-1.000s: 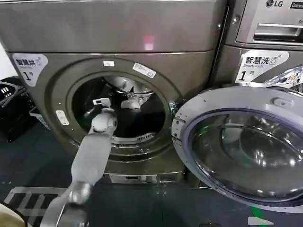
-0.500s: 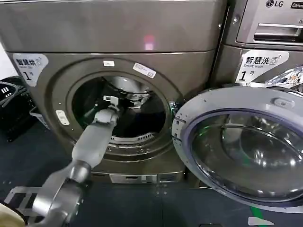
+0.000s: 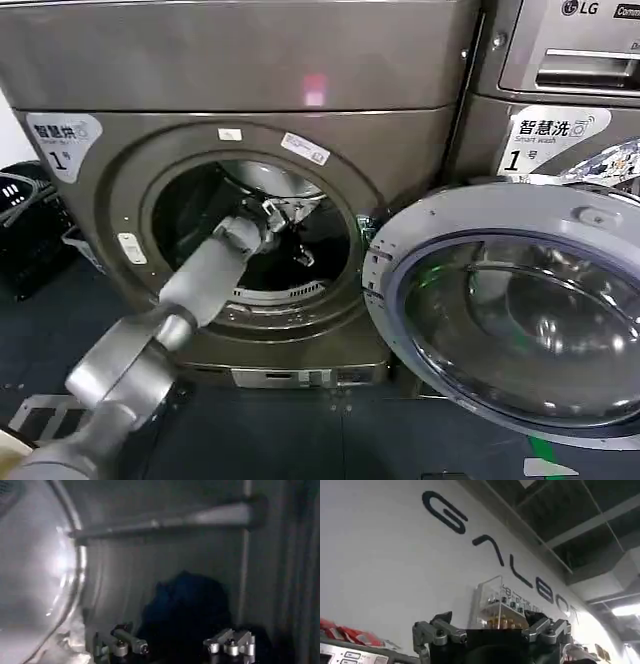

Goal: Grasp the clothes from the dryer.

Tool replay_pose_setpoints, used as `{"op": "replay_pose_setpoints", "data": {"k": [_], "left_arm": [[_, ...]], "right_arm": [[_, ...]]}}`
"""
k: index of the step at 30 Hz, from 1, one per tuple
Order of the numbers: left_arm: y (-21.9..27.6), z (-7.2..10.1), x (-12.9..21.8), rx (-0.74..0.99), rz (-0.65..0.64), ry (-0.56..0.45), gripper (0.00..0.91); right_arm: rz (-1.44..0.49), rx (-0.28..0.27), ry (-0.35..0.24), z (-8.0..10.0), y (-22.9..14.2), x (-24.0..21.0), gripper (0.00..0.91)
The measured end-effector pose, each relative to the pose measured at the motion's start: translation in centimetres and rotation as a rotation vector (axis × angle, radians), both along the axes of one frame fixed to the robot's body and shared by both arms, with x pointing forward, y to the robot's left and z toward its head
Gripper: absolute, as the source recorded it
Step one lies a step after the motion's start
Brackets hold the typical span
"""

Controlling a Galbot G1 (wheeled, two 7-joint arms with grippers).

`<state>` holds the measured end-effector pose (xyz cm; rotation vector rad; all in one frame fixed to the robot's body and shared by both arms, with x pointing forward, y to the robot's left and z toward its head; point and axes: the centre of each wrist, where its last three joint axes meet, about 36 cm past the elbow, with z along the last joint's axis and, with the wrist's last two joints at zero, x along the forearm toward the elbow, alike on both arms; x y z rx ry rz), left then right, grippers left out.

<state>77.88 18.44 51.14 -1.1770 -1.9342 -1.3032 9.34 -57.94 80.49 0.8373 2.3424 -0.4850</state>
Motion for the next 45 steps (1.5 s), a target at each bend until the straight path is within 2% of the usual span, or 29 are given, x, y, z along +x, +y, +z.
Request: {"op": "replay_pose_setpoints", "data": {"k": [7,18,19,20,21,22,23,25,35,45], "left_arm": [[-1.8,-1.0,-0.1,0.165,-0.045,0.021,0.907],[-3.5,-3.4,-0.7,0.266,-0.04,0.027,0.907],[-3.6,-3.5,-0.7,0.27,-0.04,0.026,0.808],[-3.6,-3.6,-0.7,0.272,-0.039,0.025,0.512],[-3.7,-3.7,-0.8,0.274,-0.038,0.023,0.262],[-3.8,-3.8,-0.8,0.277,-0.038,0.023,0.159],[-3.9,-3.9,-0.8,0.28,-0.039,0.026,0.137],[-4.1,-4.2,-1.0,0.284,-0.044,0.03,0.011],[-4.2,-4.1,-0.9,0.26,-0.03,0.015,0.0],[-3.9,-2.2,-0.6,0.136,0.032,-0.029,0.0]], "right_arm": [[-0.009,0.001,0.006,-0.4,-0.1,0.0,0.907],[-0.015,-0.001,0.006,-0.7,-0.1,-0.2,0.907],[-0.016,0.0,0.006,-0.7,-0.1,-0.2,0.907],[-0.016,0.0,0.007,-0.7,-0.1,-0.2,0.907],[-0.017,0.001,0.007,-0.7,-0.1,-0.2,0.907],[-0.017,0.001,0.007,-0.8,-0.1,-0.3,0.907],[-0.018,0.002,0.007,-0.8,-0.1,-0.3,0.907],[-0.019,0.002,0.007,-0.8,-0.2,-0.3,0.907],[-0.023,0.007,0.009,-1.2,-0.2,-0.6,0.907],[-0.018,0.003,0.01,-1.2,-0.1,-0.4,0.907]]}}
